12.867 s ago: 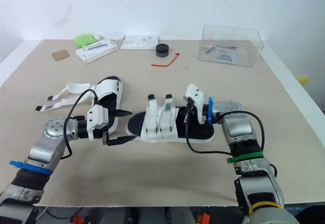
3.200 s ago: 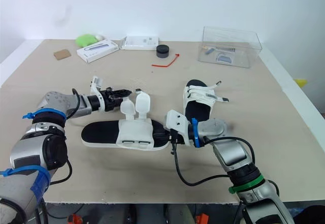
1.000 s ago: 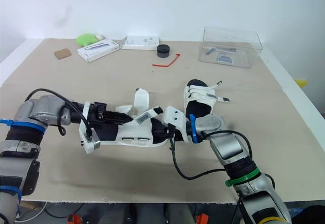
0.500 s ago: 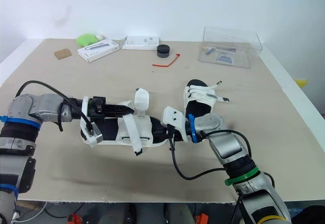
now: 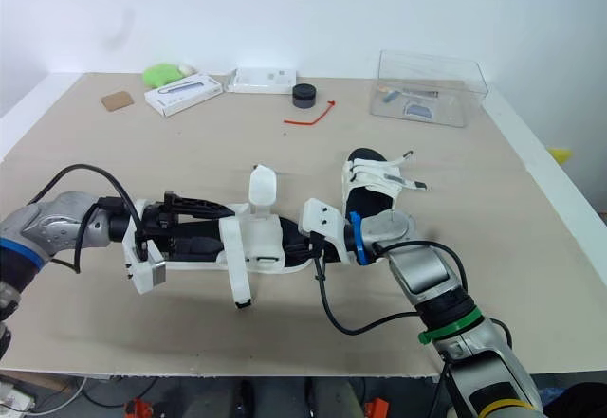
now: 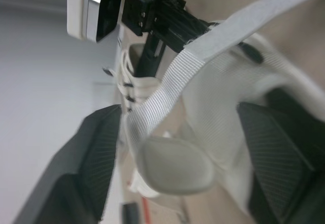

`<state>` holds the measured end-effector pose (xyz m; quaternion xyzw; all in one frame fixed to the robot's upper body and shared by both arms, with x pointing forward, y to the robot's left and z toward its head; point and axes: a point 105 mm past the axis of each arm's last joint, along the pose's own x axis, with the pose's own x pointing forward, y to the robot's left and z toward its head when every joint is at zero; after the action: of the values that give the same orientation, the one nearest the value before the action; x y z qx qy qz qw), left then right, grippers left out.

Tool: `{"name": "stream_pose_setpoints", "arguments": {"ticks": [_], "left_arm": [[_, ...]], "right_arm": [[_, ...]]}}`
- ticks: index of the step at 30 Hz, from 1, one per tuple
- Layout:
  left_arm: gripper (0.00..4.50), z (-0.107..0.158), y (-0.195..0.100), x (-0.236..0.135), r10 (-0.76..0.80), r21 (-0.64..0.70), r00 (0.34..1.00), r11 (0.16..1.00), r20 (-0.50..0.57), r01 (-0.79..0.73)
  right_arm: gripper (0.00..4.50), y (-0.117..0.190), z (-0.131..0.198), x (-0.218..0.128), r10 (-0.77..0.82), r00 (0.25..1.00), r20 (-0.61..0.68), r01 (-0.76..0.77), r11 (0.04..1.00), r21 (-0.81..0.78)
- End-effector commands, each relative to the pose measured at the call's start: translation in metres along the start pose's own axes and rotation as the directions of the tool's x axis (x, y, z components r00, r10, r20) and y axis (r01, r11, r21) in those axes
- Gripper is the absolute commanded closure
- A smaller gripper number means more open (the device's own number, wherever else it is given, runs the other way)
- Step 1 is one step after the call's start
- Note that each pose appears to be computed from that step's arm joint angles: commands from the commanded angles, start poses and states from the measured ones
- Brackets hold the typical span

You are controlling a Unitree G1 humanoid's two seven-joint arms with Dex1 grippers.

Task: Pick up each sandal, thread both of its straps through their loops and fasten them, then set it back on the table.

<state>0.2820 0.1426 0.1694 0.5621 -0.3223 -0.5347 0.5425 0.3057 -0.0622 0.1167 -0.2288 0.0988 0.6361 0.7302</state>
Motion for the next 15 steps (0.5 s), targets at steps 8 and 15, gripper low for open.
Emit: {"name": "stream_pose_setpoints", "arguments": {"ticks": [8, 15], "left_arm": [[0.86, -0.001, 0.003, -0.029, 0.083, -0.657, 0.979, 0.731, -0.184, -0.185], [0.86, 0.037, -0.040, -0.035, -0.123, -0.994, 0.990, 0.090, -0.073, -0.062]], "right_arm": [[4.50, -0.006, 0.005, -0.003, 0.002, 1.000, 0.007, -0.002, 1.000, -0.029], [4.50, -0.011, 0.006, 0.000, 0.001, 1.000, 0.015, -0.001, 0.999, -0.033]]}}
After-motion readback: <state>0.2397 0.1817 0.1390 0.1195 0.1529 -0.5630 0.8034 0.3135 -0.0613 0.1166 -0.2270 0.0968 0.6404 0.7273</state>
